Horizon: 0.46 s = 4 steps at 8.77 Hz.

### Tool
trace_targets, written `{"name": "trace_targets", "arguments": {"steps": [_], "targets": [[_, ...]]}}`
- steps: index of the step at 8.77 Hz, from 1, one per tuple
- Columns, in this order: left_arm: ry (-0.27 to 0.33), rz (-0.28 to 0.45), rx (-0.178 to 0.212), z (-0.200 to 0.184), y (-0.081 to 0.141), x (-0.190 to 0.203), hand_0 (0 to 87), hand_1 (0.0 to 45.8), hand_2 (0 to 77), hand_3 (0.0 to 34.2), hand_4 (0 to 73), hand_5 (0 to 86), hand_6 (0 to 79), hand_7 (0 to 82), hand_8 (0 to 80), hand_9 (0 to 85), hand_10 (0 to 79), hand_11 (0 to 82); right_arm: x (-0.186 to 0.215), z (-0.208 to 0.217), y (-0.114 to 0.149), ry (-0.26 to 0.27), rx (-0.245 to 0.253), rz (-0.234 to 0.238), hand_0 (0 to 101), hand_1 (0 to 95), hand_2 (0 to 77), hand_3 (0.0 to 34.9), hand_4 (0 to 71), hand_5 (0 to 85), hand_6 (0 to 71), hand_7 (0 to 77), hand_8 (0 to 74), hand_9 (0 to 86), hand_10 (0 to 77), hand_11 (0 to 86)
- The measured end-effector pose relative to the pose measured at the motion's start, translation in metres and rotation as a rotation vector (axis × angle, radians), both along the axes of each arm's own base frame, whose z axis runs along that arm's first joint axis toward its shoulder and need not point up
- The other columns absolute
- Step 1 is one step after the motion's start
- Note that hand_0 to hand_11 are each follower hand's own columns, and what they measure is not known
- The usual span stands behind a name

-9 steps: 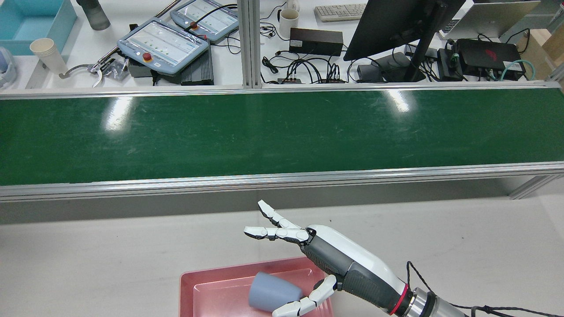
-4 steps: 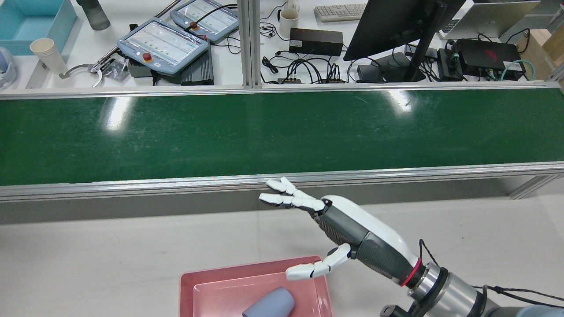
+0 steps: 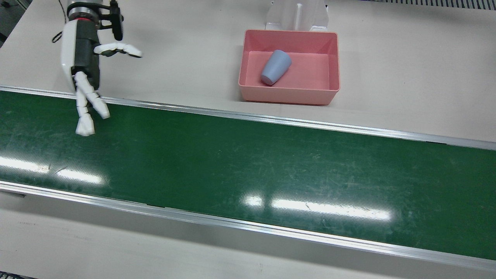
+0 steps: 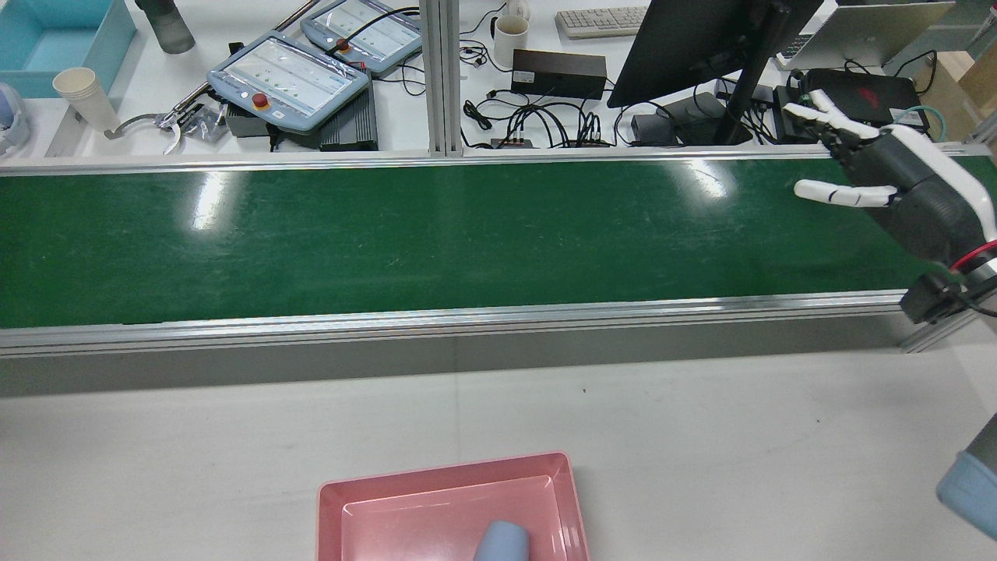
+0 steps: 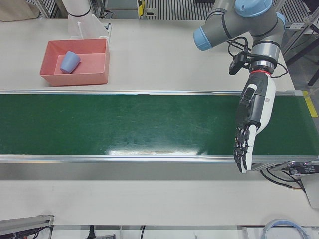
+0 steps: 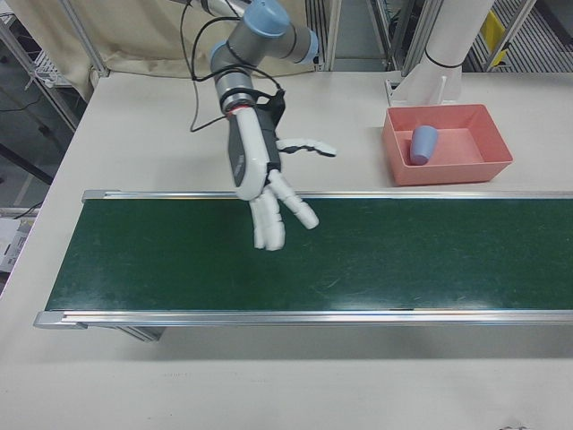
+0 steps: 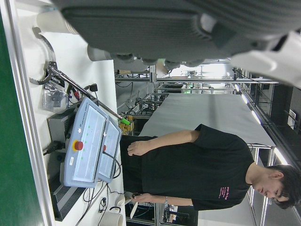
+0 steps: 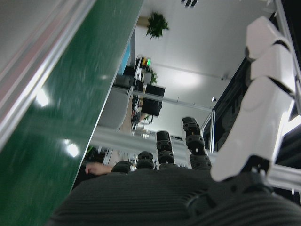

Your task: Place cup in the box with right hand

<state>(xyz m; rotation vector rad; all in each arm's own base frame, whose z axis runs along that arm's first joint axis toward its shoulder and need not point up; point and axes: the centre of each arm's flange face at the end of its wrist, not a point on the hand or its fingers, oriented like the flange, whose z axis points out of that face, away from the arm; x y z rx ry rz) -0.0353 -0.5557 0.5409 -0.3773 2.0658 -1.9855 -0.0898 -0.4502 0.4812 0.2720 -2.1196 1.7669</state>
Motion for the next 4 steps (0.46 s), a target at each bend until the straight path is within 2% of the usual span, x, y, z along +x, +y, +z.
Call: {"name": "trace_targets", "arguments": {"steps": [1,2,3,4], "targets": [[0.0,0.0,0.0,0.0,0.0,0.0,0.0,0.5,1.1,0.0,1.1,0.5,0.0,0.5,0.0,0.0,0.0,0.0,0.038,0.038,-0.015,0.033,-0.048,0.064,44,16.4,18.0,0.0,0.0,4.9,1.1,2.2,1.6,3.3,0.0,0.5],[0.0,0.0,0.0,0.0,0.0,0.0,0.0,0.5,1.1,0.0,1.1,0.5,0.0,0.5,0.0,0.0,0.0,0.0,0.065,0.075,-0.025,0.06,-0.104,0.112,44,16.4,17.5,0.0,0.0,4.9,1.1,2.7,1.1,4.4,0.0,0.5],[0.0,0.0,0.0,0.0,0.0,0.0,0.0,0.5,1.1,0.0,1.1,0.5,0.0,0.5,0.0,0.0,0.0,0.0,0.083,0.098,-0.038,0.076,-0.143,0.15,44,16.4,17.5,0.0,0.0,3.8,1.1,1.6,0.5,1.6,0.0,0.5],[0.0,0.0,0.0,0.0,0.0,0.0,0.0,0.5,1.1,0.0,1.1,0.5,0.5,0.5,0.0,0.0,0.0,0.0,0.094,0.108,-0.05,0.08,-0.16,0.176,43,8.7,9.8,0.0,0.0,3.8,1.1,1.6,0.5,1.1,0.0,0.5]]}}
